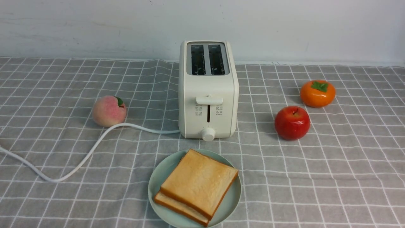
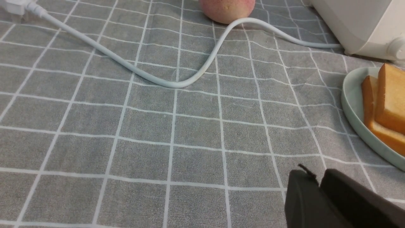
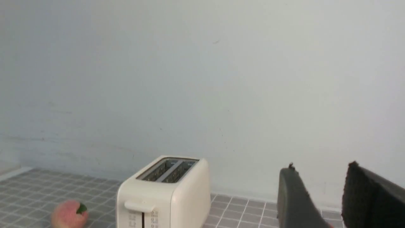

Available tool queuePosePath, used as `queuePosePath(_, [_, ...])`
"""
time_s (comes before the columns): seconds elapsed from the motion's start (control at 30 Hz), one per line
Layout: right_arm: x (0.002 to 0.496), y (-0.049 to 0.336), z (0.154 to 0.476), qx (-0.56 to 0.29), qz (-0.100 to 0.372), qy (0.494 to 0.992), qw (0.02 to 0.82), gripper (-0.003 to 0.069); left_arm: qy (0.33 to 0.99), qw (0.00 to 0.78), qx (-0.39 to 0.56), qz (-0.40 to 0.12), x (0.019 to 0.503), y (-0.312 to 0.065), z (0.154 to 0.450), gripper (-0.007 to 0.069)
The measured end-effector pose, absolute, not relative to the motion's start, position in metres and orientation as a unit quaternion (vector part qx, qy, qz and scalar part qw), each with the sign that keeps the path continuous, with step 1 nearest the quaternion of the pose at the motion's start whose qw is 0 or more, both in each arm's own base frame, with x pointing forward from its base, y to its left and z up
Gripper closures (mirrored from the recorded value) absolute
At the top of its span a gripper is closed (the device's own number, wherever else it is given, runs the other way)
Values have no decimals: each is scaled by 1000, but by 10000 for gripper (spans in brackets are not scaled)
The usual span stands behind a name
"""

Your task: Take toasted bread from bread machine on grey coffee table place on plate.

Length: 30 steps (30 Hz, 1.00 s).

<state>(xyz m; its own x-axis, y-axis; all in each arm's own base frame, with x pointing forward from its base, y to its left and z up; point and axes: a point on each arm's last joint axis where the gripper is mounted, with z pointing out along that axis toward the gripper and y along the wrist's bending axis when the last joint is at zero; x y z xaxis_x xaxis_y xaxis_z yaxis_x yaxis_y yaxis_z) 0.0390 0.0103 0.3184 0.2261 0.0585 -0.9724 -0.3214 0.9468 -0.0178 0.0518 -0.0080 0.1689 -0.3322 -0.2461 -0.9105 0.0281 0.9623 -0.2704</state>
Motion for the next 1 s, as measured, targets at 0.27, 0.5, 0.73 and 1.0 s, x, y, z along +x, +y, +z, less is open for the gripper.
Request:
queuePosePath(0.27, [38,13,316,-95,166,623,759,420,807,574,-68,-119,52,-8,169,550])
queuePosePath(0.5, [38,15,317,-89,184,611,765,420,807,574,-68,-119,52,-8,169,540])
queuePosePath(0.73, [41,18,307,-91,203,620,753,420,807,574,-68,-119,52,-8,169,534])
queuePosePath(1.0, [49,22,281,-101,191,645,733,420,807,574,-68,-119,52,-8,169,529])
